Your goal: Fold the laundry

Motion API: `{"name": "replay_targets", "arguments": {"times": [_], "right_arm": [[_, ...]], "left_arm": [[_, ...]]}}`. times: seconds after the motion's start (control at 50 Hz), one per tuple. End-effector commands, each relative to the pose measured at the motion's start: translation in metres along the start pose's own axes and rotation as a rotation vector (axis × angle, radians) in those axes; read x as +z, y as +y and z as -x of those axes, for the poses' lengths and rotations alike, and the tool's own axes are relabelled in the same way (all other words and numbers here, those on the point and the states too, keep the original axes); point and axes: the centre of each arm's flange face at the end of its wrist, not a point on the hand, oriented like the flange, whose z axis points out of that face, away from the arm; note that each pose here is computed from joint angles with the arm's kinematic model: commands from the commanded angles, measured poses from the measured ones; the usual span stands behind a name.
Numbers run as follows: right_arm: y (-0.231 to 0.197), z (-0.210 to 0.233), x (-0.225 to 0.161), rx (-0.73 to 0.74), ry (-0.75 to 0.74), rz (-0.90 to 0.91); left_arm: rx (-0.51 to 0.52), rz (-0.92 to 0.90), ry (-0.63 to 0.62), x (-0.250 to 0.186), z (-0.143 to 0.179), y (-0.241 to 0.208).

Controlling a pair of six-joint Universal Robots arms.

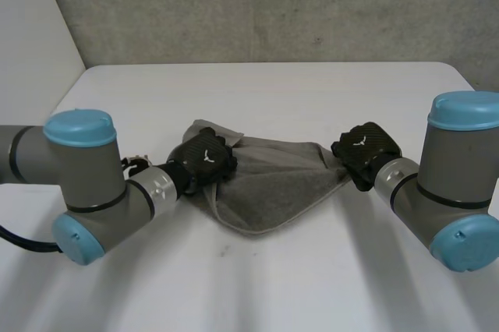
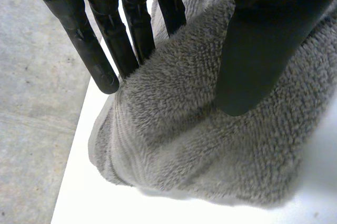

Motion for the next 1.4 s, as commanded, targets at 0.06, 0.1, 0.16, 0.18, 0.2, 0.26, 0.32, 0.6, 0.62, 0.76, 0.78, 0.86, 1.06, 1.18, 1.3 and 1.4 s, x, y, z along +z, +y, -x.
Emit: {"name": "replay_targets", "arguments": {"times": [0.06, 0.1, 0.16, 0.18, 0.2, 0.26, 0.32, 0.6, 0.62, 0.76, 0.78, 0.86, 1.06, 1.18, 1.3, 1.4], "right_arm": [[0.010, -0.011, 0.006, -0.026, 0.032, 0.033], [0.011, -0.011, 0.006, -0.025, 0.031, 0.034], [0.011, -0.011, 0.006, -0.025, 0.031, 0.034], [0.011, -0.011, 0.006, -0.025, 0.031, 0.034], [0.011, -0.012, 0.006, -0.025, 0.032, 0.035], [0.012, -0.011, 0.006, -0.026, 0.031, 0.038], [0.012, -0.011, 0.006, -0.035, 0.028, 0.042], [-0.029, -0.042, 0.024, -0.197, 0.148, -0.089], [-0.029, -0.043, 0.024, -0.197, 0.148, -0.090], [-0.129, -0.134, 0.023, -0.087, 0.601, -0.541], [-0.144, -0.150, 0.011, -0.051, 0.687, -0.643], [-0.164, -0.169, -0.015, 0.018, 0.803, -0.803], [-0.112, -0.124, -0.005, 0.042, 0.654, -0.677], [-0.053, -0.060, 0.002, 0.024, 0.351, -0.460], [0.004, 0.003, -0.011, 0.029, 0.028, -0.170], [0.036, 0.017, -0.027, -0.007, -0.118, 0.072]], "left_arm": [[-0.001, 0.001, -0.012, -0.009, 0.003, -0.001], [-0.001, 0.002, -0.013, -0.009, 0.003, -0.001], [-0.007, 0.010, -0.015, -0.009, 0.004, 0.004], [-0.008, 0.013, -0.016, -0.008, 0.004, 0.006], [-0.008, 0.013, -0.016, -0.007, 0.003, 0.007], [-0.004, 0.012, -0.022, -0.007, 0.004, 0.007], [0.003, 0.006, -0.038, -0.005, 0.005, 0.008], [0.097, -0.088, -0.253, 0.022, 0.049, 0.009], [0.126, -0.114, -0.325, 0.028, 0.067, 0.004], [0.109, -0.263, -0.749, 0.025, 0.175, -0.042], [0.042, -0.318, -0.855, 0.014, 0.201, -0.056], [-0.194, -0.510, -1.068, -0.032, 0.252, -0.093], [-0.370, -0.412, -0.958, -0.042, 0.205, -0.065], [-0.470, -0.166, -0.742, -0.033, 0.114, -0.009], [-0.538, 0.015, -0.595, -0.039, 0.049, 0.024], [-0.555, 0.251, -0.408, -0.061, -0.004, 0.043]]}}
